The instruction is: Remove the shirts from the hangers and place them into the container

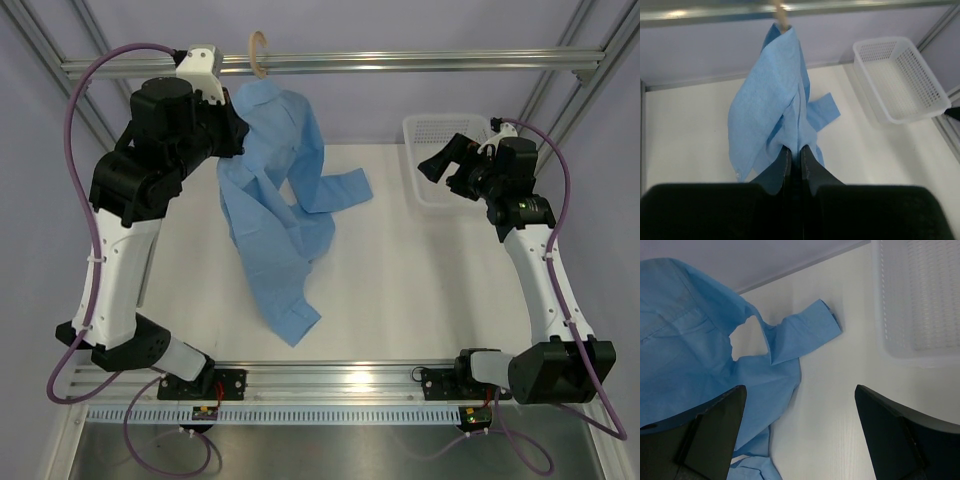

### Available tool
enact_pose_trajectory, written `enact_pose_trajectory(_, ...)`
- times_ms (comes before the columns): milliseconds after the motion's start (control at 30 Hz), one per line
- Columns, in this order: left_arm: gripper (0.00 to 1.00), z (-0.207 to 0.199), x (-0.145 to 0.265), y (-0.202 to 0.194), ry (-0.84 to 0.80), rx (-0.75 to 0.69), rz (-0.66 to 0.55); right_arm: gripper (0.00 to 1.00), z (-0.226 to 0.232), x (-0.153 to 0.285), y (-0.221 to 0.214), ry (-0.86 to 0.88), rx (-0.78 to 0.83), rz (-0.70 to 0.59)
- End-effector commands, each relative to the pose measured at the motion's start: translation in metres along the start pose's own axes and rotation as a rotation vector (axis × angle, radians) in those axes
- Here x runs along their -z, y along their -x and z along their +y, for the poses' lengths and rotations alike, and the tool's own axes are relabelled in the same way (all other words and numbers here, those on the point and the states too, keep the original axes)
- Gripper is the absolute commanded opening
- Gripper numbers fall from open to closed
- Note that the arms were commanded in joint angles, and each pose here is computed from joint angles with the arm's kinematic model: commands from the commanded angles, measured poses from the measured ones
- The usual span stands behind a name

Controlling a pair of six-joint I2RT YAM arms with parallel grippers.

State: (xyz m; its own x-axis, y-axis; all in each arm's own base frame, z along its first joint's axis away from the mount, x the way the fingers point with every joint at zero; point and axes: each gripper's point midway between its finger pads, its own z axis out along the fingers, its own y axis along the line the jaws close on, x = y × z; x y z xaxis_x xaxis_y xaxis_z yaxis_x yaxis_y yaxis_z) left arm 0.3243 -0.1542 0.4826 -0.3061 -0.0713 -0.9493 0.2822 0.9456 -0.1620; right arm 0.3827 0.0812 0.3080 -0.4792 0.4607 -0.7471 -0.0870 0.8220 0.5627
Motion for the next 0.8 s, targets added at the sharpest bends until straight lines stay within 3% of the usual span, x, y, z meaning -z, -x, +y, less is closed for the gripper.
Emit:
enact_pose_trajectory(0,0.0,-0.023,0.029,0.046,-0.108,0.087,-0.133,0.99,0.018,0.003,0.012,0.05,0.023,-0.013)
enact_pose_trajectory(100,0.0,-0.033,0.024,0.036,-0.146,0.166,-0.081,1.0,0.017,0.003,0.008,0.05,0.028,-0.008)
enact_pose_trajectory(300,0.0,-0.046,0.021,0.033,-0.218,0.162,-0.061,0.99,0.016,0.004,0.004,0.049,0.031,-0.003)
enact_pose_trajectory(333,0.0,-0.051,0.023,0.035,-0.251,0.153,-0.072,0.99,0.017,0.004,0.004,0.05,0.031,-0.002)
enact_pose_trajectory(367,0.0,-0.059,0.041,0.055,-0.313,0.145,-0.163,0.99,0.018,0.004,0.004,0.054,0.032,-0.002)
enact_pose_trajectory(467,0.0,-0.079,0.065,0.061,-0.463,0.115,-0.208,0.99,0.022,0.004,0.004,0.07,0.028,0.003)
enact_pose_trajectory(633,0.0,-0.11,0.087,0.027,-0.679,0.12,-0.063,1.0,0.044,0.012,0.006,0.131,0.032,0.015)
enact_pose_trajectory(767,0.0,-0.108,0.083,-0.021,-0.692,0.142,0.056,0.99,0.081,0.032,0.011,0.233,0.077,0.035)
